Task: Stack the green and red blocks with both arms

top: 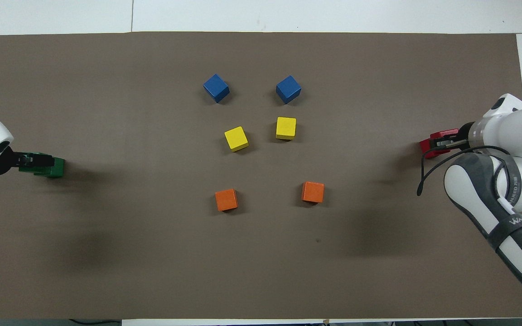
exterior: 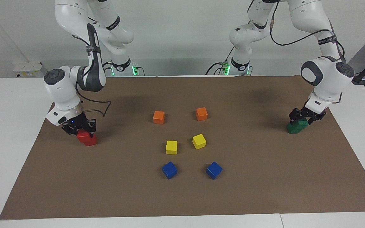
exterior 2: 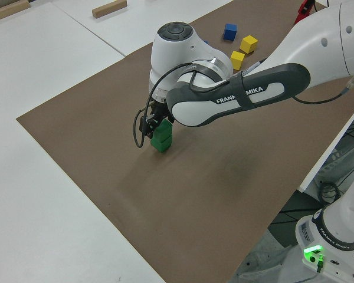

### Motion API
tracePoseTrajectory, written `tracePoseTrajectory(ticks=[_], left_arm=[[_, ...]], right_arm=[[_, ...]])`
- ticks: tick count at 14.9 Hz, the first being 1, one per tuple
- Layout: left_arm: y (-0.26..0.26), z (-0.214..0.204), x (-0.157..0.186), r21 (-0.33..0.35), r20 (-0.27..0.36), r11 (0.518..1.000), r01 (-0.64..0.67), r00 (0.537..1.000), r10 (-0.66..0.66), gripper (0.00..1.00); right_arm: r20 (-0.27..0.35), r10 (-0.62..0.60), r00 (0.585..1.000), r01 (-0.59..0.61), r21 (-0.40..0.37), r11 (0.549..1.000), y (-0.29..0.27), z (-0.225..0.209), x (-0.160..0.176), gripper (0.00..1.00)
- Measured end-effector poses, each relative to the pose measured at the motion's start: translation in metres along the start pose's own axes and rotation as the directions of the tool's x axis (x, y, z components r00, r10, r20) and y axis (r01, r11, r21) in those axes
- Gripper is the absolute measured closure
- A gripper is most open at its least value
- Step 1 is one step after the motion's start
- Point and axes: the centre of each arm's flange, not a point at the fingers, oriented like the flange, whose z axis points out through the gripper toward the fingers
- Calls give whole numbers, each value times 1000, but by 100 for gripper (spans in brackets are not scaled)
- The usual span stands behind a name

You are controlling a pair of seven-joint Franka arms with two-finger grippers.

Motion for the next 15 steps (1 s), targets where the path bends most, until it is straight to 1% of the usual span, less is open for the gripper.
tracePoseTrajectory(ticks=[3, 5, 7, 9, 15], left_arm=[[0, -3, 2, -3, 6, 1000, -1, 1000, 1, 0], [1, -20, 10, -11, 23, 1000, -7, 1000, 8, 0], [8, -52, 26, -14, 23, 1000, -27, 999, 27, 0], [17, -85, 34, -11, 12, 999, -47, 999, 48, 0], [44, -179, 17, 3, -12, 997, -81, 997, 81, 0]], right_arm=[[1, 0, 1000, 0, 0, 1000, 0, 0, -1, 45], [1, 0, 1000, 0, 1, 1000, 0, 0, -1, 45], [1, 0, 1000, 0, 1, 1000, 0, 0, -1, 45], [1, -1, 1000, 1, 1, 1000, -1, 0, -1, 45], [1, -5, 1000, 5, 2, 1000, -4, 0, -1, 45]])
